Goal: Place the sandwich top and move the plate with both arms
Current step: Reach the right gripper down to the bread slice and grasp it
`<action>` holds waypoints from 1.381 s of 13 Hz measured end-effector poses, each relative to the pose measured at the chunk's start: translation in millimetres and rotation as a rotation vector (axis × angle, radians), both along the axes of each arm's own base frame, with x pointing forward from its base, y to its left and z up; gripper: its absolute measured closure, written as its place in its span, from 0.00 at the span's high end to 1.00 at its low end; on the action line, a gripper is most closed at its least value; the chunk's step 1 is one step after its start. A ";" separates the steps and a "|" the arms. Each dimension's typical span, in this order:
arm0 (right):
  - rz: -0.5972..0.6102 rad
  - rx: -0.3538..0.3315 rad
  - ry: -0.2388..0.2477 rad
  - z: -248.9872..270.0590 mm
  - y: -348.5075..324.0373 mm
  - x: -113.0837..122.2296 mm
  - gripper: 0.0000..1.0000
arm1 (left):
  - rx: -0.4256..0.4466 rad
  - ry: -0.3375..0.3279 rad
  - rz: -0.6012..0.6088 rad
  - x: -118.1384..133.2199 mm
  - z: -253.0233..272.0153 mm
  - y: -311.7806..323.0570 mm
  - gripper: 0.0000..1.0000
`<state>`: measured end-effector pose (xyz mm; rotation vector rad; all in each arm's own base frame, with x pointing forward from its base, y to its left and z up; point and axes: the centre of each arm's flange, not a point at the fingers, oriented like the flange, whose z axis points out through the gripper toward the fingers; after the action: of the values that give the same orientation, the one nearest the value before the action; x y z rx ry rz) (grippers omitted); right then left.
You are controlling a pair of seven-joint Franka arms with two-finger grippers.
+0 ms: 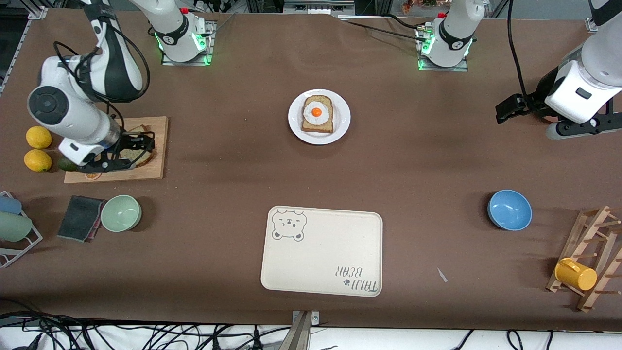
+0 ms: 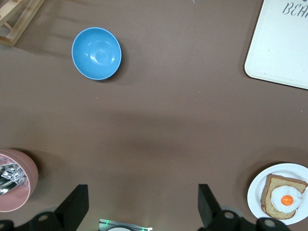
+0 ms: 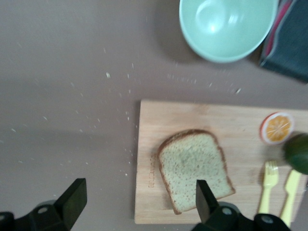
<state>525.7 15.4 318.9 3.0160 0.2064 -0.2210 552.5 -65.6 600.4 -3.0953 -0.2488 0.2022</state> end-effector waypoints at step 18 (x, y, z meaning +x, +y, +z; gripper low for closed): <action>0.104 -0.107 0.103 -124.8 -33.5 -33.5 0.31 | 0.000 0.004 0.000 -0.5 -0.1 -0.1 1.00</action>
<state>492.3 -18.1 194.0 2.8810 0.3482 -0.3659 551.9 -65.7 600.3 -3.0942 -0.2483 0.2076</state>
